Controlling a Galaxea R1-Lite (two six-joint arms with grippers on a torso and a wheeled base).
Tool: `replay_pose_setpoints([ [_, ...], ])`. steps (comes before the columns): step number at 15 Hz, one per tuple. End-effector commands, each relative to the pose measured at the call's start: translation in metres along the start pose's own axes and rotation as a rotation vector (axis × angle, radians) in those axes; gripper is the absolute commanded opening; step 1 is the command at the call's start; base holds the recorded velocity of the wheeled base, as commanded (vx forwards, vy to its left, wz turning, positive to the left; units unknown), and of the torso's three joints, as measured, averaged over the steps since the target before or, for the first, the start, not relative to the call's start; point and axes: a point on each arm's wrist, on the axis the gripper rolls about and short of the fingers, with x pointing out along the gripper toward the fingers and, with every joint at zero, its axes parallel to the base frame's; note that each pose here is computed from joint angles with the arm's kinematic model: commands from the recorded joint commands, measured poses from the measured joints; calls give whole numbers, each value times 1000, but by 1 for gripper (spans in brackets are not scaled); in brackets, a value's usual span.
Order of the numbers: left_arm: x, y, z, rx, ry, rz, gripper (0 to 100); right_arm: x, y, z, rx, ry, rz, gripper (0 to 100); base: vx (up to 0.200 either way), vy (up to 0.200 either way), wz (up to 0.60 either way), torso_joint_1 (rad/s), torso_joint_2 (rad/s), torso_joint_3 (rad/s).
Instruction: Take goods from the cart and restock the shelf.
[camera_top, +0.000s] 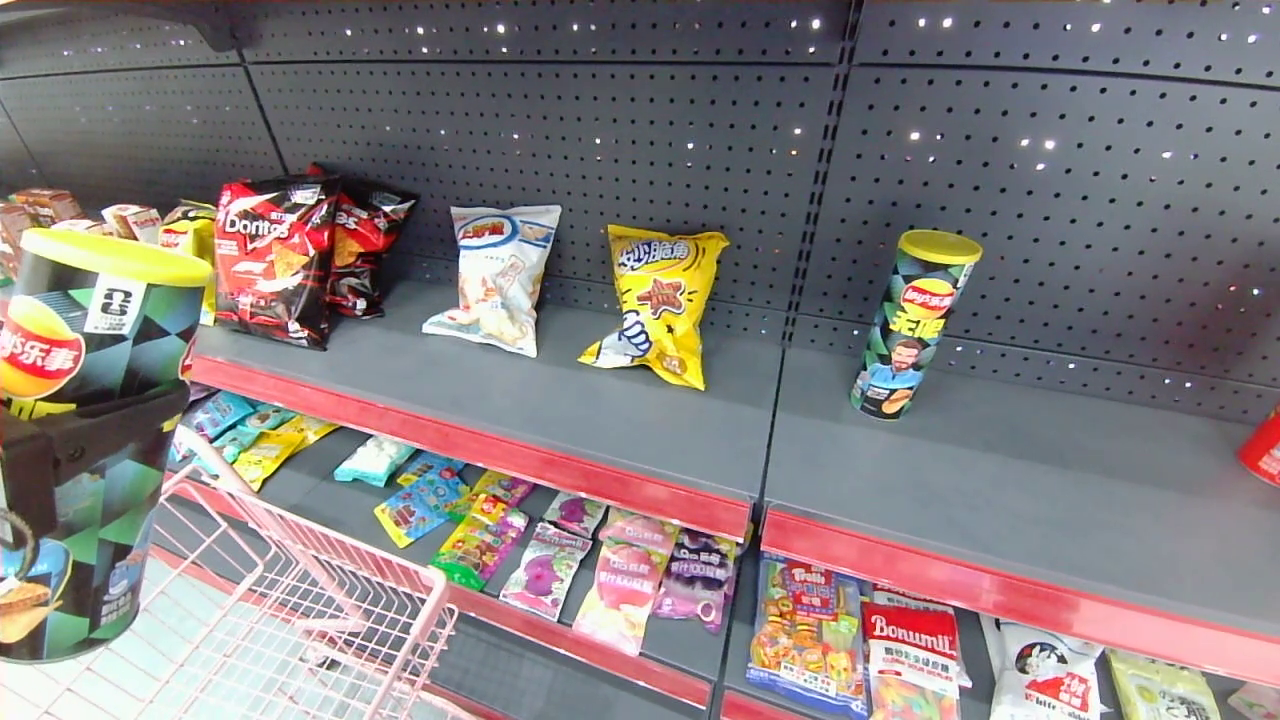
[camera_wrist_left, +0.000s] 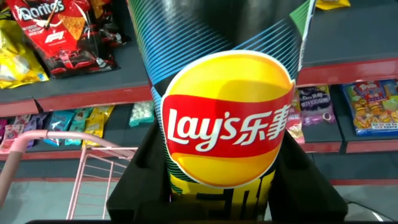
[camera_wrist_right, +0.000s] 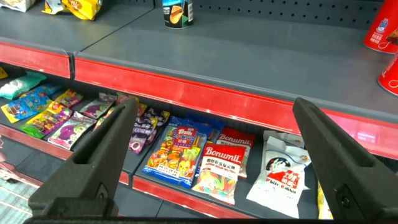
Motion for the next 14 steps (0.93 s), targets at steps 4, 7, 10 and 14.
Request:
replay_pose_setpoints([
  [4, -12, -6, -6, 10, -17, -23, 0, 0, 0, 0, 1, 1, 1, 100, 0, 0, 0, 0, 0, 0],
  [7, -10, -6, -6, 9, -14, -18, 0, 0, 0, 0, -1, 1, 3, 100, 0, 0, 0, 0, 0, 0],
  [10, -12, -6, -6, 33, -19, -13, 0, 0, 0, 0, -1, 1, 1, 100, 0, 0, 0, 0, 0, 0],
  [14, -7, -5, -6, 34, -17, -1, 0, 0, 0, 0, 1, 1, 1, 100, 0, 0, 0, 0, 0, 0],
])
